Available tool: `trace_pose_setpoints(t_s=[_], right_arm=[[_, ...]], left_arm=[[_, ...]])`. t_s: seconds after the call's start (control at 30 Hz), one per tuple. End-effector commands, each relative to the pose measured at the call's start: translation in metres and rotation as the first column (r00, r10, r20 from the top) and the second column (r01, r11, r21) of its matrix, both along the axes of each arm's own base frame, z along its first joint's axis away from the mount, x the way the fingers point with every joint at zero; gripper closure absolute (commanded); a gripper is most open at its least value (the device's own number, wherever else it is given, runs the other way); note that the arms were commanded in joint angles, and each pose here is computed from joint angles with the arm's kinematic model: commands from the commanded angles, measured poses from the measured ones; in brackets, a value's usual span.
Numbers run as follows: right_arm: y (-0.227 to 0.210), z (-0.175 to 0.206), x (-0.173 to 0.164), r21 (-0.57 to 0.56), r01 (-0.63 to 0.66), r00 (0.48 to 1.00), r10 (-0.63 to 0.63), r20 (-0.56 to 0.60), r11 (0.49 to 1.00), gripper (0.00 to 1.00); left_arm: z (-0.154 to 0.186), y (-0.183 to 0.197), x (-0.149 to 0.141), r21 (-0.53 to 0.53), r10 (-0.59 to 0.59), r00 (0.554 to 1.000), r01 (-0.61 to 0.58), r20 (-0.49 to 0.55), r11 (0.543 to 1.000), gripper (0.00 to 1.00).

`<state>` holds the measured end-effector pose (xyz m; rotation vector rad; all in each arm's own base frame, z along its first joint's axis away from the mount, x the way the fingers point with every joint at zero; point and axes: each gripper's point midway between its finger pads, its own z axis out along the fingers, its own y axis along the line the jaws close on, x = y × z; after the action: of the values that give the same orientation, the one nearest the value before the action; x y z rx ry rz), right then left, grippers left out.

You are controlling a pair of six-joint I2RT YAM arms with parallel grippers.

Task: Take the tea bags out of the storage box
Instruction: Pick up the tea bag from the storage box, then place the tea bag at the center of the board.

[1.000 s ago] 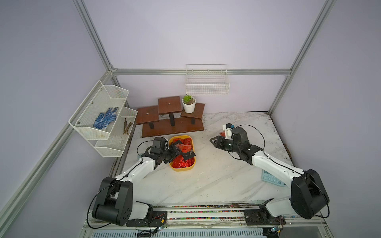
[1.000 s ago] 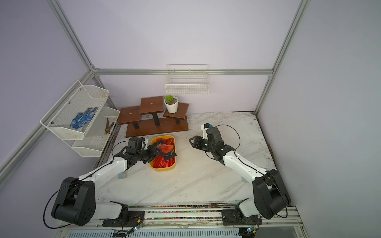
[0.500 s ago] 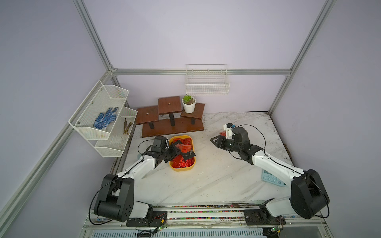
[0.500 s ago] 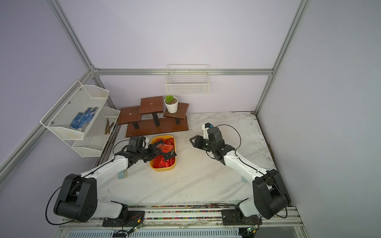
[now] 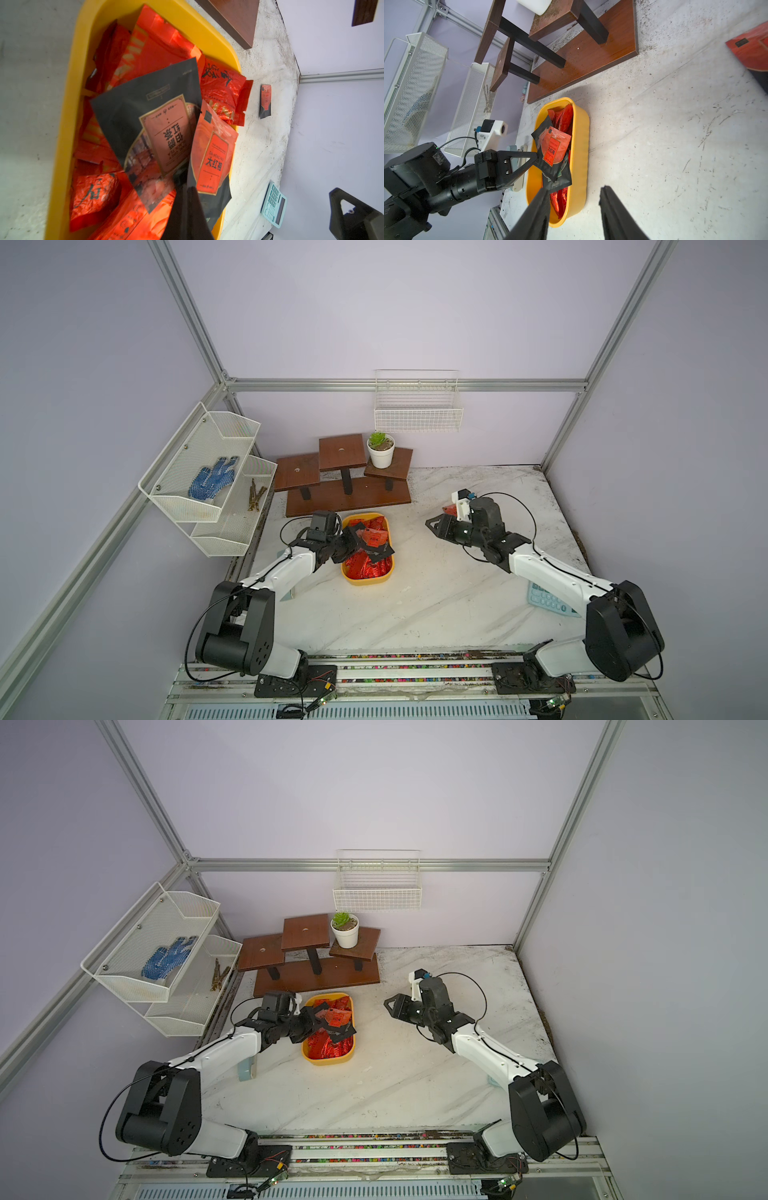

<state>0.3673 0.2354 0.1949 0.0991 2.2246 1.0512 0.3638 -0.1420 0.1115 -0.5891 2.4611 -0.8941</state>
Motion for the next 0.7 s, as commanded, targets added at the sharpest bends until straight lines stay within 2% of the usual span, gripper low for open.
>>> trace_pose_setpoints(t_s=[0.0,0.1,0.13,0.4,0.67], right_arm=[[-0.001,0.005,-0.001,0.004,-0.009,1.0,0.009,0.024,1.0,0.54],[-0.002,0.007,-0.001,0.005,-0.008,1.0,0.008,0.028,1.0,0.54],[-0.003,0.008,-0.001,0.007,-0.009,1.0,0.009,0.03,1.0,0.54],[-0.013,0.018,-0.001,0.016,0.001,0.999,-0.001,0.049,1.0,0.54],[-0.04,0.034,0.002,0.031,0.047,0.995,-0.049,0.083,0.998,0.54]], left_arm=[[0.023,0.004,0.007,0.021,-0.01,0.998,0.008,0.061,1.0,1.0],[0.028,0.006,0.006,0.042,-0.012,0.998,0.01,0.057,0.999,1.0],[0.042,0.007,0.004,0.039,-0.013,0.996,0.009,0.09,0.999,1.0],[0.074,-0.002,0.003,0.032,-0.076,0.99,0.073,0.119,0.997,1.0],[0.108,-0.042,0.005,0.001,-0.219,0.962,0.222,0.165,0.975,1.0]])
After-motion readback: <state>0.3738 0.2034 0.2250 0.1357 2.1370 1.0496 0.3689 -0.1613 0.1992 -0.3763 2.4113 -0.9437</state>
